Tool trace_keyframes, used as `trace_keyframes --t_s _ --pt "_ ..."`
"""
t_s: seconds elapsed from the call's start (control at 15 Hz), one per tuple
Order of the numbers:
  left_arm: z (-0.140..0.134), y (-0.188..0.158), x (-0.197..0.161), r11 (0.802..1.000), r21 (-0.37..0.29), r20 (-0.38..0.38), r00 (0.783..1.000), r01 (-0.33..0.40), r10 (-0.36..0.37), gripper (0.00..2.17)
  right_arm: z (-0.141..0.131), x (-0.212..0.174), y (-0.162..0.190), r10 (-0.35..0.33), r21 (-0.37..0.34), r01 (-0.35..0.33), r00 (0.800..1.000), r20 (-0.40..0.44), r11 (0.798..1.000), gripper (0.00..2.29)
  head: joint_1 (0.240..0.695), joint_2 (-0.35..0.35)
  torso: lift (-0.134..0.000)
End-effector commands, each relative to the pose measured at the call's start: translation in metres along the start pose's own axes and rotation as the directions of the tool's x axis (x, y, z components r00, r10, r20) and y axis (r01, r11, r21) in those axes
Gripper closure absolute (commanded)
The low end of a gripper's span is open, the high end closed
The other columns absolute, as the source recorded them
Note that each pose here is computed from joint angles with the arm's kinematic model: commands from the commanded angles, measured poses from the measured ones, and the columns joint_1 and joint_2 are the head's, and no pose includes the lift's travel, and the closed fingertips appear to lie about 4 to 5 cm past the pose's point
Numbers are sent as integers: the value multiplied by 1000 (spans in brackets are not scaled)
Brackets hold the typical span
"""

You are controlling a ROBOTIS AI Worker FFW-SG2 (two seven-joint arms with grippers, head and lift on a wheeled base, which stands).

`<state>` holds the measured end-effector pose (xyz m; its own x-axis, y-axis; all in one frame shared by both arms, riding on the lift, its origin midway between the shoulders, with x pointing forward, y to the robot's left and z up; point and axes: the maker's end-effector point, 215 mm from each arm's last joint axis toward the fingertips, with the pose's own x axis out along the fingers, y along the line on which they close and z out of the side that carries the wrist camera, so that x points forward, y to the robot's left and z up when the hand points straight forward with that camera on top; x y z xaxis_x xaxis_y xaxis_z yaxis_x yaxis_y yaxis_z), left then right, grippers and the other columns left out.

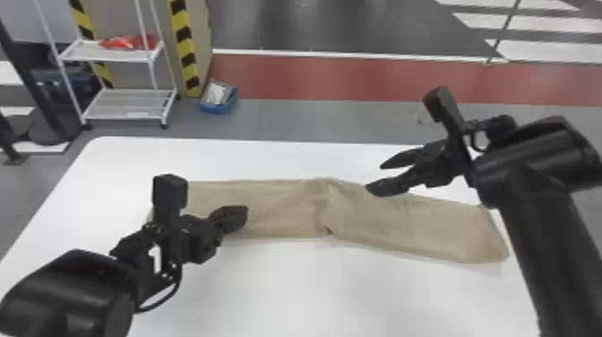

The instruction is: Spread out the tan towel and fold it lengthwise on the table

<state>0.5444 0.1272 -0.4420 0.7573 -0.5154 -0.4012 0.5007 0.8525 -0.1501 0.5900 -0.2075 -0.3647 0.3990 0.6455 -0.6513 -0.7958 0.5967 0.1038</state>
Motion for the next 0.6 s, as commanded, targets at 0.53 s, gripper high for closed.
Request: trace_keyframes --t_s 0.53 --pt "15 52 -24 996 -43 64 994 -82 85 1072 -153 -151 3 -382 321 293 886 263 901 221 695 -161 -124"
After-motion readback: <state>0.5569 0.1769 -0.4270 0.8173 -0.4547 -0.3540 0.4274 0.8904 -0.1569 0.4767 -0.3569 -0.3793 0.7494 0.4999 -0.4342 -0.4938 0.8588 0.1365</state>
